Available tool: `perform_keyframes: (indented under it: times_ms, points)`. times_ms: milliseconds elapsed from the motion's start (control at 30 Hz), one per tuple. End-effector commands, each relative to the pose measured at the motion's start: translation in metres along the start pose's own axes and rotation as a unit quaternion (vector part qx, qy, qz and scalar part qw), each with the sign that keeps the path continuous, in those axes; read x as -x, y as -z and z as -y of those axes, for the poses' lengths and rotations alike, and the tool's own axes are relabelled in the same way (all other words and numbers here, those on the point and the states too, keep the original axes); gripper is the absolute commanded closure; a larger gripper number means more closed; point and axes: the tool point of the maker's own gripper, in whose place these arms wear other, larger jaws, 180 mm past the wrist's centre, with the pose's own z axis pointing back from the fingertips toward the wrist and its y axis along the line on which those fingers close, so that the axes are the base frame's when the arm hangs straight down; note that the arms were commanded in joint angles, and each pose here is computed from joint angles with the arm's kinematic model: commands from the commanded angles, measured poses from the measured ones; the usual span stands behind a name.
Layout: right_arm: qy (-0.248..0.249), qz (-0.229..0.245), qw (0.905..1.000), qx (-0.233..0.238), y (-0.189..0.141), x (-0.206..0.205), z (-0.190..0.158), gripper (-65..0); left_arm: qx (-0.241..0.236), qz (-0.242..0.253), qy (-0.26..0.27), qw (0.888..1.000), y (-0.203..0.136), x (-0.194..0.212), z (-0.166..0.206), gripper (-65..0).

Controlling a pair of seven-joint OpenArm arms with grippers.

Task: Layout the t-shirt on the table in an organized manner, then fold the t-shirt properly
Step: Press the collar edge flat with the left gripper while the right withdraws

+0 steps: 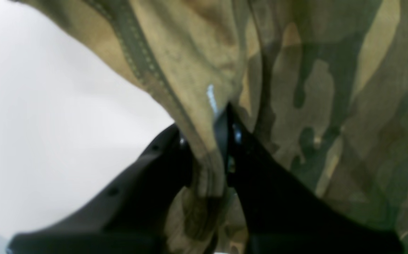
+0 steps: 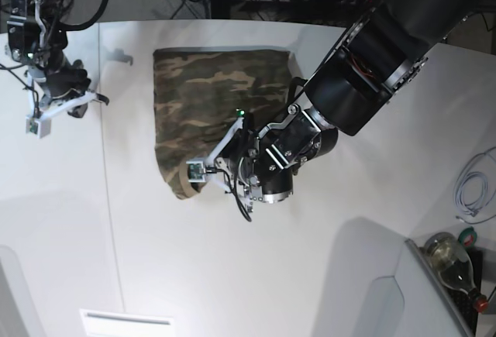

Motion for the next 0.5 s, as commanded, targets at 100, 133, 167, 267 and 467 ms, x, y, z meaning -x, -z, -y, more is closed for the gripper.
perform_keyframes:
  times_ms: [100,133,167,267,467]
  points:
    - [-0.005,0.018,0.9998,-0.004,-0.0019,-0.0113,-0.0009,0.0,-0.013,-0.02,0.014,1.0,-0.0052,0.0039,-0.0115,0.0]
    - [-0.005,0.018,0.9998,-0.004,-0.0019,-0.0113,-0.0009,0.0,-0.014,-0.02,0.015,1.0,-0.0059,0.0036,-0.0131,0.0]
    - [-0.005,0.018,0.9998,-0.004,-0.0019,-0.0113,-0.0009,0.0,-0.015,-0.018,0.015,1.0,-0.0062,0.0022,-0.0138,0.0]
    - [-0.005,0.018,0.9998,-0.004,-0.0019,-0.0113,-0.0009,0.0,-0.017,-0.018,0.016,1.0,-0.007,0.0004,-0.0153,0.0]
    - [-0.005,0.012,0.9999,-0.003,-0.0033,-0.0049,0.0013,0.0,-0.018,-0.018,0.016,1.0,-0.0079,0.0001,-0.0172,0.0]
